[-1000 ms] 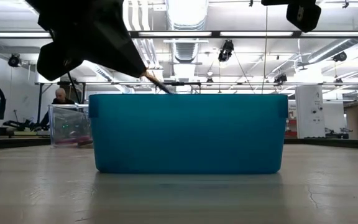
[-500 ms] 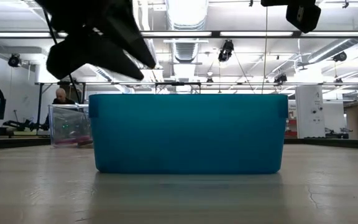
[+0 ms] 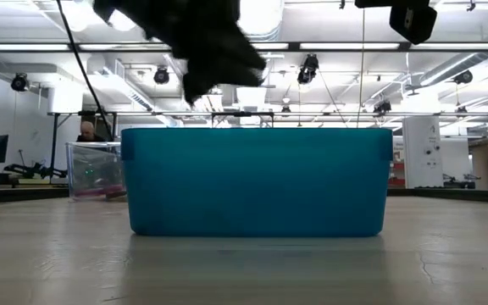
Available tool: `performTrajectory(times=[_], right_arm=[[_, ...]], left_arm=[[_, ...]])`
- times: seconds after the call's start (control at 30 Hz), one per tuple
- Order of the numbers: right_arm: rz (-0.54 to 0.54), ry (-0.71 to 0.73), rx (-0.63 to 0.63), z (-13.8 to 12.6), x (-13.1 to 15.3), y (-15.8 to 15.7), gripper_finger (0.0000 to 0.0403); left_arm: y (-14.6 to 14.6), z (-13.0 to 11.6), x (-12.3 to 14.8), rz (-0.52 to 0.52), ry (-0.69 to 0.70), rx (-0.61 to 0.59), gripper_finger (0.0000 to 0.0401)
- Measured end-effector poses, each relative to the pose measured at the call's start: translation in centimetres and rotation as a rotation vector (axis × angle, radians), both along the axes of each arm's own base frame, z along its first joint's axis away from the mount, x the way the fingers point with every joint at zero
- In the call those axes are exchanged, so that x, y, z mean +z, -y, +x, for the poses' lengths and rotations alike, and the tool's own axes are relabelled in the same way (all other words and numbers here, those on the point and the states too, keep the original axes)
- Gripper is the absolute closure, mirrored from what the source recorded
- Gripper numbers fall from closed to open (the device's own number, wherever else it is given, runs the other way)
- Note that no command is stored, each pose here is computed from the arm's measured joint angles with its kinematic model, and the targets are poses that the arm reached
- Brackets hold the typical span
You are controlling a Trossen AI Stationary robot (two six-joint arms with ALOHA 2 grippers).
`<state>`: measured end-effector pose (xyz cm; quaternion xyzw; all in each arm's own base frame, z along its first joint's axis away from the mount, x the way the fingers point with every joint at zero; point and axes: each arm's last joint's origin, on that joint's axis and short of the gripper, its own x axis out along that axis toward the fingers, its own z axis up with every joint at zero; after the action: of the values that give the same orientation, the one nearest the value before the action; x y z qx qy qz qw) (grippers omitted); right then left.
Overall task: Pick & Place Paint Supplies
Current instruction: Return to Home Position
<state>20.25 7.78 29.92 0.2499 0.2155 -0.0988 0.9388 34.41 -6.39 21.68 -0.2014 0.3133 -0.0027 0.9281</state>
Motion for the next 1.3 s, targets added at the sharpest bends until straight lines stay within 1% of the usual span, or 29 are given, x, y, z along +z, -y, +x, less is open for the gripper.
performTrajectory(times=[0.07,0.13,0.17,0.23,0.3,0.37,0.43,0.5,0.57,0.63,0.67,0.73,0.8,0.87,0.93,1.07,1.23,1.3], right_arm=[[0.016,0.007,-0.009,0.0,0.0,0.0,0.0394],[0.036,0.017,-0.040,0.0,0.1,0.0,0.0394],[0.043,0.024,-0.051,0.1,0.1,0.1,0.0394],[0.052,0.055,-0.069,0.2,0.4,0.1,0.0394],[0.061,0.091,-0.074,0.3,0.7,0.0,0.0394],[0.055,0.124,-0.102,0.4,1.0,0.1,0.0394],[0.051,0.150,-0.131,0.5,1.2,0.1,0.0394],[0.046,0.164,-0.154,0.5,1.3,0.2,0.0394],[0.042,0.181,-0.177,0.5,1.4,0.2,0.0394],[0.044,0.203,-0.192,0.6,1.6,0.3,0.0394],[0.041,0.215,-0.200,0.6,1.7,0.3,0.0394],[0.030,0.238,-0.197,0.7,2.0,0.3,0.0394],[0.030,0.278,-0.194,0.8,2.4,0.2,0.0394],[0.030,0.325,-0.206,0.9,2.9,0.2,0.0394],[0.031,0.364,-0.205,1.0,3.4,0.2,0.0394],[0.041,0.429,-0.231,1.0,4.1,0.3,0.0394],[0.045,0.458,-0.263,0.8,4.5,0.4,0.0394],[0.041,0.460,-0.280,0.7,4.5,0.5,0.0394]], left_arm=[[-2.7,0.5,0.1,-0.041,0.053,-0.053,0.0283],[-5.2,0.6,0.5,-0.055,0.097,-0.085,0.0283],[-6.3,0.5,0.8,-0.051,0.112,-0.098,0.0283],[-7.8,-0.2,2.4,-0.025,0.173,-0.129,0.0283],[-8.4,-1.6,4.2,0.025,0.247,-0.152,0.0283],[-8.3,-3.6,5.4,0.074,0.305,-0.162,0.0283],[-8.2,-6.1,5.6,0.106,0.334,-0.134,0.0283],[-7.8,-8.6,5.0,0.108,0.358,-0.089,0.0283],[-7.1,-11.0,3.6,0.089,0.374,-0.031,0.0283],[-6.3,-13.1,2.4,0.083,0.439,0.001,0.0283],[-5.9,-14.0,1.9,0.093,0.484,0.016,0.0283],[-5.4,-15.7,1.2,0.149,0.582,0.055,0.0283],[-5.3,-17.2,-0.1,0.194,0.595,0.100,0.0283],[-5.4,-18.5,-1.5,0.198,0.584,0.120,0.0283],[-5.5,-19.6,-2.4,0.184,0.608,0.135,0.0283],[-5.7,-21.4,-5.0,0.200,0.607,0.131,0.0283],[-5.8,-22.5,-6.5,0.243,0.472,0.094,0.0284],[-5.8,-22.9,-6.4,0.257,0.479,0.079,0.0284]])
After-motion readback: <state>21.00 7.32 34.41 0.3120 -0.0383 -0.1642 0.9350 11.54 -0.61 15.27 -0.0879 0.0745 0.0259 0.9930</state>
